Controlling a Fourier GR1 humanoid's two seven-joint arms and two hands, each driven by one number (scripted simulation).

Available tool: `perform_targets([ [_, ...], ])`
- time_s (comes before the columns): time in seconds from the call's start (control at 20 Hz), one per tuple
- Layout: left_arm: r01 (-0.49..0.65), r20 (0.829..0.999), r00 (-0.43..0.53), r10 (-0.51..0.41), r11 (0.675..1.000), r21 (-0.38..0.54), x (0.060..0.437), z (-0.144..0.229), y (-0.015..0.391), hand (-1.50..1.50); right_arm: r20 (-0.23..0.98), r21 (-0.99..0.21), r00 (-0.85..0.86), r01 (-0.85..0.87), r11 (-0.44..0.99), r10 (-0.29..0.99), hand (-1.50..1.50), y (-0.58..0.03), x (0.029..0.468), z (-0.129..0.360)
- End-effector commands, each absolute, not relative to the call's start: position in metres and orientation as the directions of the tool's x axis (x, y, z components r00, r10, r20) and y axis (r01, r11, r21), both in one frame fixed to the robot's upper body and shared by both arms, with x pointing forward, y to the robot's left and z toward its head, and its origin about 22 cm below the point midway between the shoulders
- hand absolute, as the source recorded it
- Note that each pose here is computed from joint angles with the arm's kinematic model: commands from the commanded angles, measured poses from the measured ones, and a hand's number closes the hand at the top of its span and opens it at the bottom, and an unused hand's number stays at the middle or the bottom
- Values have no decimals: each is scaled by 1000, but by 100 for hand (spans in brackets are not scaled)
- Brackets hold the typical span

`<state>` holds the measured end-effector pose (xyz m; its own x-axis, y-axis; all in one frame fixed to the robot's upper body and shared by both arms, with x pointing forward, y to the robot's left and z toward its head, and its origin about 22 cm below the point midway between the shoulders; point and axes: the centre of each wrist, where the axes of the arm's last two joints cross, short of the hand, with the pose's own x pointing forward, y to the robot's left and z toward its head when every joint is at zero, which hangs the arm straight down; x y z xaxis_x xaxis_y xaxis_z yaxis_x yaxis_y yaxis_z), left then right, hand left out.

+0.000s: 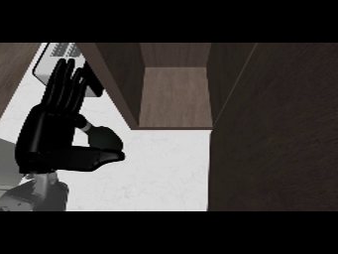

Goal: Pick up the wine, place it into the cabinet and close the cabinet

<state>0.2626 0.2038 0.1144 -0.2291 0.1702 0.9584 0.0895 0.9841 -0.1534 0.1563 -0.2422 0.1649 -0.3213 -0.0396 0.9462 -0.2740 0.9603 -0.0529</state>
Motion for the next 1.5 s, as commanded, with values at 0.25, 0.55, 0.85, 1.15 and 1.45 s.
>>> perform_targets([
  [0.25, 44, 966, -219, 135, 991, -128, 265, 101, 243, -150, 937, -64, -346, -291, 955, -43, -150, -244, 144, 172],
  [0.55, 13, 975, -186, 122, 992, -122, 270, 66, 254, -150, 939, -33, -338, -272, 962, -64, -150, -248, 150, 174],
  [0.85, 5, 984, -149, 95, 995, -95, 266, 33, 273, -150, 936, -29, -345, -287, 957, -75, -150, -244, 165, 168],
  [1.15, -25, 989, -112, 93, 995, -97, 271, 3, 293, -150, 939, -40, -338, -303, 952, -69, -150, -243, 151, 182],
  [1.45, -2, 994, -90, 64, 998, -65, 268, -12, 294, -150, 940, -54, -336, -300, 952, -53, -150, -251, 149, 165],
])
